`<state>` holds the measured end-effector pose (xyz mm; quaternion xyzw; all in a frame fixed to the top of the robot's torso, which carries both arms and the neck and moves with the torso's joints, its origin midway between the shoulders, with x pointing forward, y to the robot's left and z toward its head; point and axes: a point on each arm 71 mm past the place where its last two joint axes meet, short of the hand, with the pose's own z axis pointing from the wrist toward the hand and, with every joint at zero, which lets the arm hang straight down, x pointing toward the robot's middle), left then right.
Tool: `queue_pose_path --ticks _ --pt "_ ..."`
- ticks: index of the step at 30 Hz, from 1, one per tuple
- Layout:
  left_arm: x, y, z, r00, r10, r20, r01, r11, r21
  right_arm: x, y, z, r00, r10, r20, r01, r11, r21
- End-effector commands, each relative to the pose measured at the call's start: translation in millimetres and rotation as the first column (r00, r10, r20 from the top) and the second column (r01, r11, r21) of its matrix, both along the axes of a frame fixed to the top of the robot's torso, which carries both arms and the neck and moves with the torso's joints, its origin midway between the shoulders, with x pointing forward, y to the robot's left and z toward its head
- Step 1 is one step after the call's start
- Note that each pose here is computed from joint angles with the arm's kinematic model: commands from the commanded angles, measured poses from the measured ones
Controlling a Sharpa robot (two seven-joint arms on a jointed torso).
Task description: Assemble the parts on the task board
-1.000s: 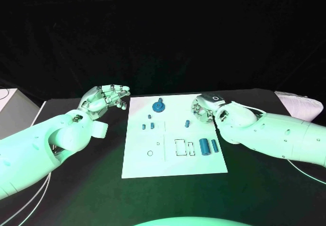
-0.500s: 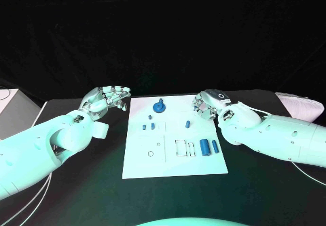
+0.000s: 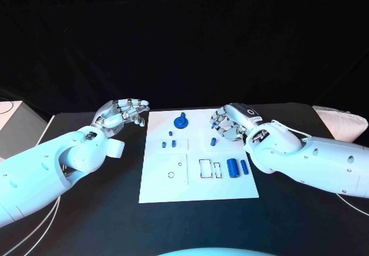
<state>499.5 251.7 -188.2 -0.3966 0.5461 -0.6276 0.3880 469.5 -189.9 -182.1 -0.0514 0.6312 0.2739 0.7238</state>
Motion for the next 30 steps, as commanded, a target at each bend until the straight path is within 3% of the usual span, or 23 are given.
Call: queue_pose_path --ticks 1,8,13,23,30 --pt "-0.4 -2.4 0.2 1.000 -0.003 0.005 0.003 1.000 -0.005 -7.7 12 0.3 0.999 0.049 -0.003 -0.049 0.999 0.018" --pt "-2.1 -5.5 -1.0 1.000 -0.008 0.002 0.008 1.000 -0.010 -28.4 49 -10.1 0.988 0.154 -0.030 -0.154 0.988 0.011" --pt "-3.4 -8.2 -1.0 1.000 -0.013 0.001 0.013 1.000 -0.013 -37.5 68 -22.2 0.979 0.201 -0.035 -0.201 0.980 -0.006" --pt "-6.8 -12.6 -1.5 1.000 -0.023 0.008 0.023 1.000 -0.002 -49.8 89 -47.8 0.970 0.235 -0.057 -0.237 0.971 -0.030" --pt "-7.6 -13.6 -1.8 1.000 -0.027 0.008 0.027 1.000 -0.001 -54.1 96 -58.3 0.969 0.236 -0.070 -0.240 0.969 -0.053"
